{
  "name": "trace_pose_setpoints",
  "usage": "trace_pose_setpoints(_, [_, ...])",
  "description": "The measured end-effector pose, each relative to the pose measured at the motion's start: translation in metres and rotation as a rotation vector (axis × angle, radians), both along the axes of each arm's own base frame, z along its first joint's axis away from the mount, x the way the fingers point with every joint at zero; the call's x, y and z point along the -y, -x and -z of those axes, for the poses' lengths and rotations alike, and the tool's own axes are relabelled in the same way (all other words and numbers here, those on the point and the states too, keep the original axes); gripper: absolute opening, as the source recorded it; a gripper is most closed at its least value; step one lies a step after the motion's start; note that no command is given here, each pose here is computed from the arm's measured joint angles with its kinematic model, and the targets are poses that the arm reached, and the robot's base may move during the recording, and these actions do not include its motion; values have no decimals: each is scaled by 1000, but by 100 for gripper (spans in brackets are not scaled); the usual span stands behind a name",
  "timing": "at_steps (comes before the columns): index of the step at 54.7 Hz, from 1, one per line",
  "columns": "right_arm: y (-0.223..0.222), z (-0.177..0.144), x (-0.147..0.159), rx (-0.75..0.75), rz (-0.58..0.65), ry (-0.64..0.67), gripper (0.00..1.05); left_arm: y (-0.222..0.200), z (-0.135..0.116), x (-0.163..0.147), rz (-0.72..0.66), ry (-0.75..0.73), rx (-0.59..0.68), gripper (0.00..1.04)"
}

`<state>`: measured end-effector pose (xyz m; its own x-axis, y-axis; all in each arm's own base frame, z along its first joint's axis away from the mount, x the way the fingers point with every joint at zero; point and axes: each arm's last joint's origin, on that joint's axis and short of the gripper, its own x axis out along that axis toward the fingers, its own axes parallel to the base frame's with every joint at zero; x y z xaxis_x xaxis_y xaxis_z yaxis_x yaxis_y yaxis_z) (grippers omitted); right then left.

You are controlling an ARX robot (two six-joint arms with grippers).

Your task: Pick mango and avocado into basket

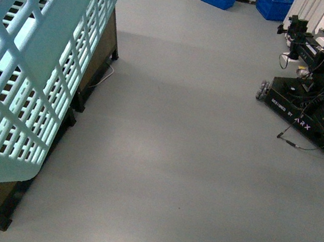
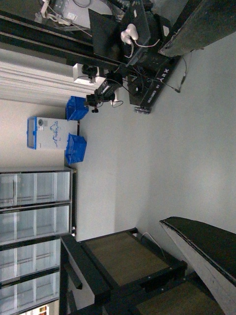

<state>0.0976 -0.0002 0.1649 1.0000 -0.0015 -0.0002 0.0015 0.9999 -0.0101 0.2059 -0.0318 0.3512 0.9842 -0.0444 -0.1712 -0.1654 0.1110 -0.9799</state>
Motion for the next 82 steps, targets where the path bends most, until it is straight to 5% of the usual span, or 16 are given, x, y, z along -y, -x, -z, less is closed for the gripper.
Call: trace_pose_setpoints(82, [0,0,0,-1,-2,0,97,0,1,0,2,0,-4,7])
